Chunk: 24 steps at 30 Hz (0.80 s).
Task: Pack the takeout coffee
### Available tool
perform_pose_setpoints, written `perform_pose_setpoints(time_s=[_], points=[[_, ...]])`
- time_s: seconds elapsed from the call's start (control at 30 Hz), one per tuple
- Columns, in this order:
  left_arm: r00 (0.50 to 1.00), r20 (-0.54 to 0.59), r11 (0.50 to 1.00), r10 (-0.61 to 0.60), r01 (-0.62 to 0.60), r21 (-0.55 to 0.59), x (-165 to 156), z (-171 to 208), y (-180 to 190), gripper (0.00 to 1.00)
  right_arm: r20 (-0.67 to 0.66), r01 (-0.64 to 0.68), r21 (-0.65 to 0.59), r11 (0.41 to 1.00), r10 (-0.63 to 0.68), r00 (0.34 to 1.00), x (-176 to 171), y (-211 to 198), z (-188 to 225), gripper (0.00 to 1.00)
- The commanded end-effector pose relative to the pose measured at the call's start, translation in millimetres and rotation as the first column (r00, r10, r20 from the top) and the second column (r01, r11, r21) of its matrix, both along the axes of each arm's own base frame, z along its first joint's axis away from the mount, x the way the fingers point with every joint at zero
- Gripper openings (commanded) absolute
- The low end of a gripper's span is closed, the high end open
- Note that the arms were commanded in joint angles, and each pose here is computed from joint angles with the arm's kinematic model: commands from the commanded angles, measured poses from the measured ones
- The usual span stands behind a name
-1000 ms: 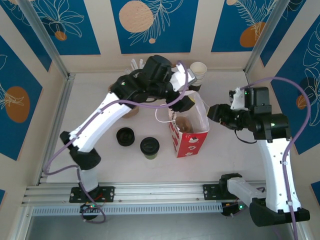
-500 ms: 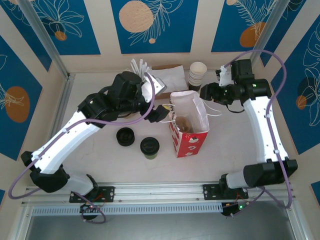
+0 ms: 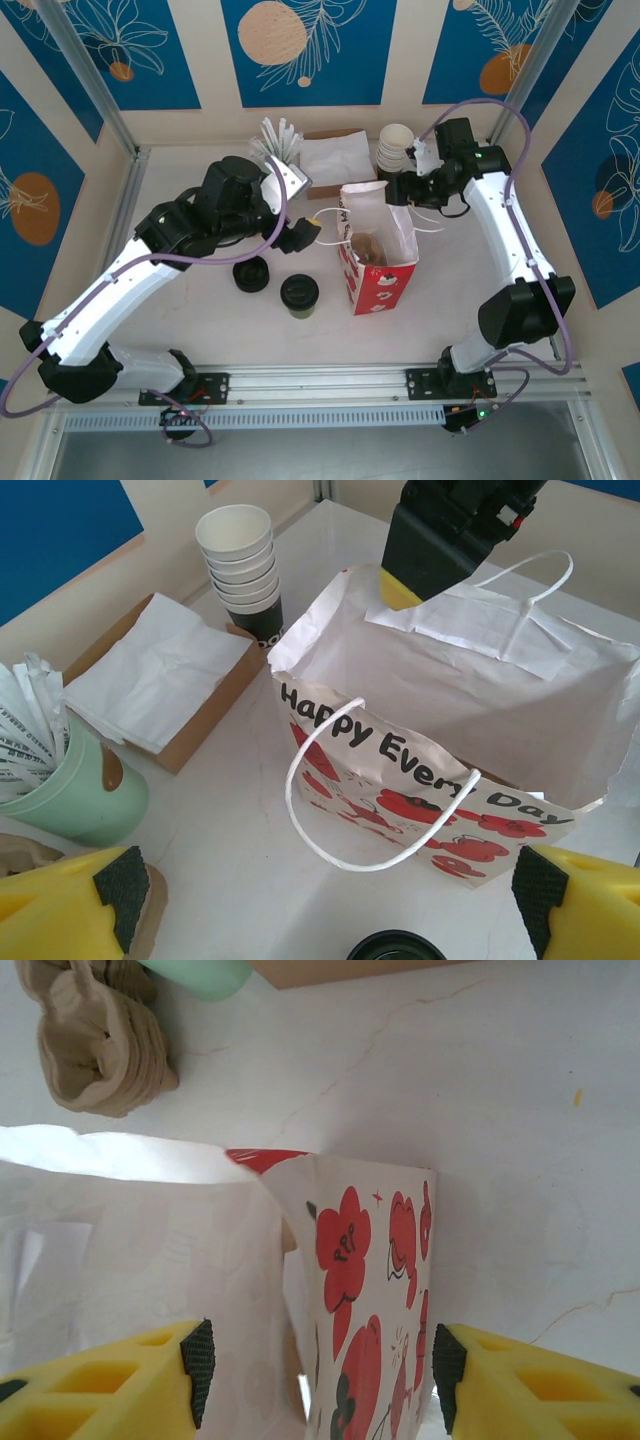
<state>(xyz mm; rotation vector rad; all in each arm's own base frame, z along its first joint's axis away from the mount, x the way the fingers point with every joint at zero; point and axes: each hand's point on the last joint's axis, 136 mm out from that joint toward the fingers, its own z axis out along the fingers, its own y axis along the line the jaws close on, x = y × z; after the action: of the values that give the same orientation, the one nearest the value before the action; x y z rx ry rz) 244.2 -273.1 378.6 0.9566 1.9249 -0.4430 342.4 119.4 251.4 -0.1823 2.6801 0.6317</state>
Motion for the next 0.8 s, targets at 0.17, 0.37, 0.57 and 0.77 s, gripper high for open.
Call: perform_pose_setpoints(time_s=[0.17, 0.37, 0.57, 0.77], points=[[1.000, 0.024, 1.000, 0.019, -0.019, -0.016, 4.5, 4.2, 7.3, 0.96, -0.053, -0.038, -0.026, 0.999, 0.037, 0.998, 12.6, 10.9, -21.3, 0.34], [0.999, 0.020, 0.999, 0.026, -0.025, -0.025, 4.5, 2.3, 8.1, 0.96, 0.054, -0.003, 0.026, 1.000, 0.002, 0.999, 12.7, 19.8, 5.1, 0.02], [0.999, 0.020, 0.999, 0.029, -0.028, -0.026, 4.2, 3.4, 9.0, 0.96, 0.239, 0.030, 0.036, 0.999, -0.037, 0.970, -5.3, 23.6, 35.4, 0.00], [0.999, 0.023, 0.999, 0.039, -0.039, -0.017, 9.8, 0.6, 6.1, 0.97, 0.406, 0.055, 0.047, 0.997, -0.069, 0.911, -25.1, 22.0, 53.7, 0.00]])
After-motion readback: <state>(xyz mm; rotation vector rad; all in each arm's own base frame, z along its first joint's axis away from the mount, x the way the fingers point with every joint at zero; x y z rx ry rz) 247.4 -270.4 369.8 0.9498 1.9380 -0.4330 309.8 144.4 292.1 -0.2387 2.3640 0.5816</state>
